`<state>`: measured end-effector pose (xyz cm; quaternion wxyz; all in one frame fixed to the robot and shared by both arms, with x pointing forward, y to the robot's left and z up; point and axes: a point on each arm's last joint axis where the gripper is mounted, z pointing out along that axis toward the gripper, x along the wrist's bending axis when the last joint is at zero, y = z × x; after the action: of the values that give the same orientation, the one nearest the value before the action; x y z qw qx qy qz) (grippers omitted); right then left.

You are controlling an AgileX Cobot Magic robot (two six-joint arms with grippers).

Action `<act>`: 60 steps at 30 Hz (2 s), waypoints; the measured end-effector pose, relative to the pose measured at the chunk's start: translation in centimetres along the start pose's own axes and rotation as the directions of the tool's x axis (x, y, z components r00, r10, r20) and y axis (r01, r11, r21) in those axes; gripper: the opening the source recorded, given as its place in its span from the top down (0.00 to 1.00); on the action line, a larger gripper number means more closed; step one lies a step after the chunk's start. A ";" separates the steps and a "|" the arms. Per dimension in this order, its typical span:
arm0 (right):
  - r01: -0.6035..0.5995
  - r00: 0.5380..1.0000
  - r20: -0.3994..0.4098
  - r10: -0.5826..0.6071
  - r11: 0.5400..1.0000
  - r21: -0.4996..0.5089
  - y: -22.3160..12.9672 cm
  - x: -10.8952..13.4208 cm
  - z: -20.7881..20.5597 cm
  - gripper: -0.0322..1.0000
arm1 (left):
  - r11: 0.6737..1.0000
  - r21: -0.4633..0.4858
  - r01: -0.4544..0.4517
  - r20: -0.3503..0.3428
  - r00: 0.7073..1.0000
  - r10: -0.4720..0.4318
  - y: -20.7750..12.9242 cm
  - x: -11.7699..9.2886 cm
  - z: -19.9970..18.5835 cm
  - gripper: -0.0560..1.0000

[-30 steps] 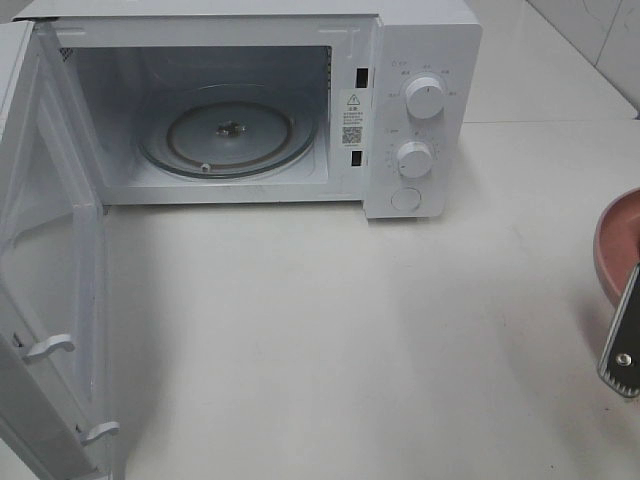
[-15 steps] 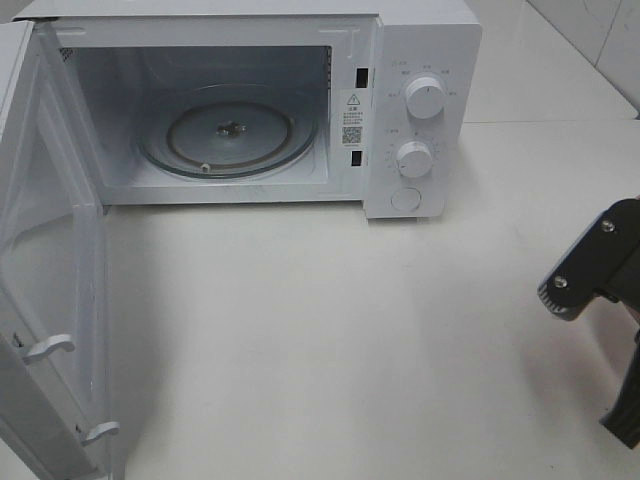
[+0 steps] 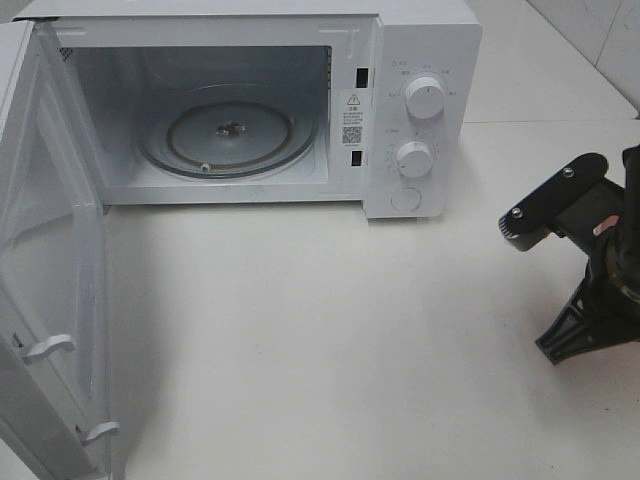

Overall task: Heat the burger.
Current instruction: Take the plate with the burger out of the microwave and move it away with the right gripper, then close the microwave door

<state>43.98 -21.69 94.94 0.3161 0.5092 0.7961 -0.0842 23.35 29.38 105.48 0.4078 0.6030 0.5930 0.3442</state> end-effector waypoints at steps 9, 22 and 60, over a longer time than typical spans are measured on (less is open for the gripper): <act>-0.079 0.997 -0.004 0.079 0.995 0.052 0.8 -1.4 2.2 0.95 | 1.000 0.000 0.000 0.000 1.000 0.000 0.0 0.0 0.0 0.03; -0.174 0.982 -0.047 0.184 0.969 0.178 0.3 -2.2 7.5 0.94 | 1.000 0.000 0.000 0.000 1.000 0.000 0.0 0.0 0.0 0.03; -0.291 0.869 -0.410 0.276 0.956 0.027 -0.8 -4.9 -1.2 0.24 | 1.000 0.000 0.000 0.000 1.000 0.000 0.0 0.0 0.0 0.03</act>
<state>44.15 -25.25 98.57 0.1602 0.6208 0.7626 0.0860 23.35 29.38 105.48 0.4078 0.6030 0.5930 0.3442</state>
